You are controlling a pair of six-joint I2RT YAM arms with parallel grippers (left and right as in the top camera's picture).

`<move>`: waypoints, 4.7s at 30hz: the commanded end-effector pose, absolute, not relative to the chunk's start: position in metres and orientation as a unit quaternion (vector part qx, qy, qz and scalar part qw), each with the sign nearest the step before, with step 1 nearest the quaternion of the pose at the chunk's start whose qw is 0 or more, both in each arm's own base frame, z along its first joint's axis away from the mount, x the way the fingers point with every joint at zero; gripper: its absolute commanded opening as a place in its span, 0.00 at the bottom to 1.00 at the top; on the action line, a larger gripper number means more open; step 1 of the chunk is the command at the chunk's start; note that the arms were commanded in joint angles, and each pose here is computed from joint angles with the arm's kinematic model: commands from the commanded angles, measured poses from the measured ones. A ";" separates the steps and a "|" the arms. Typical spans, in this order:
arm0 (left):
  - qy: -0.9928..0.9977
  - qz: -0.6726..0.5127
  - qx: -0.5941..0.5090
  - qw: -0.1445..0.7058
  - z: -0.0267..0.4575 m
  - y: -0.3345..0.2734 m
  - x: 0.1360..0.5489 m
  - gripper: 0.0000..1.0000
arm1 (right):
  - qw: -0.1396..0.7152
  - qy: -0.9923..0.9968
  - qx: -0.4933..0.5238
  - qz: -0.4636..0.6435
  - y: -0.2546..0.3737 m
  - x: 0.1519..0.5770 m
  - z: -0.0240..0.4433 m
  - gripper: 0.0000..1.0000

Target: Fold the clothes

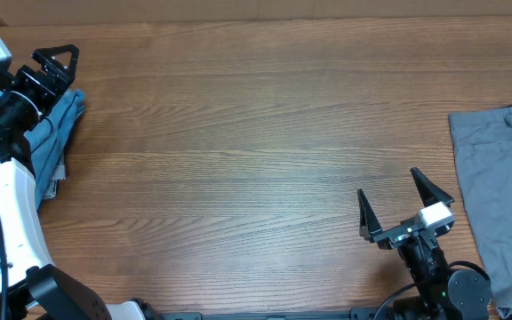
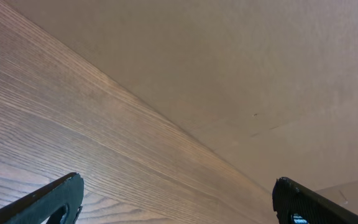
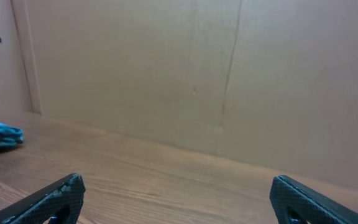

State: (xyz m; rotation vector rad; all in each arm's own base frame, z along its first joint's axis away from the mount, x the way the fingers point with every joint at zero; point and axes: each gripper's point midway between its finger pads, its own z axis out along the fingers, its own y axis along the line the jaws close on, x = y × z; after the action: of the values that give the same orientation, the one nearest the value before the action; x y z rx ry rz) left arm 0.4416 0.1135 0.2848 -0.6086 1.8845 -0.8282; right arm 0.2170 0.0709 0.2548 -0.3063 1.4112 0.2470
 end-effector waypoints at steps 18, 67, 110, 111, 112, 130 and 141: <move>0.772 -0.337 -0.246 0.480 0.286 0.114 0.443 1.00 | 0.710 0.694 -0.094 0.070 0.043 0.242 0.180 1.00; 0.870 -0.215 -0.196 0.397 0.227 -0.040 0.184 1.00 | 0.702 0.704 -0.086 0.062 0.037 0.243 0.174 1.00; 0.733 0.002 0.037 0.680 0.156 -0.012 0.246 1.00 | 0.702 0.704 -0.086 0.062 0.037 0.243 0.174 1.00; 0.733 0.002 0.037 0.680 0.156 -0.012 0.246 1.00 | 0.702 0.704 -0.086 0.061 0.037 0.243 0.174 1.00; 0.733 0.002 0.037 0.680 0.156 -0.012 0.246 1.00 | 0.702 0.704 -0.086 0.062 0.037 0.243 0.174 1.00; 0.733 0.002 0.037 0.679 0.156 -0.012 0.246 1.00 | 0.702 0.704 -0.086 0.061 0.037 0.243 0.174 1.00; 0.733 0.002 0.037 0.679 0.156 -0.012 0.246 1.00 | 0.703 0.704 -0.086 0.062 0.037 0.243 0.174 1.00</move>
State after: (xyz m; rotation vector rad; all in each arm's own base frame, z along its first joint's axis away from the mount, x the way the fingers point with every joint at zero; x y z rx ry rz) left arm 0.2460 -0.0127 0.1560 0.0699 1.6538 -0.0188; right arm 0.2423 0.0399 0.1759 -0.2039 1.5689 0.1455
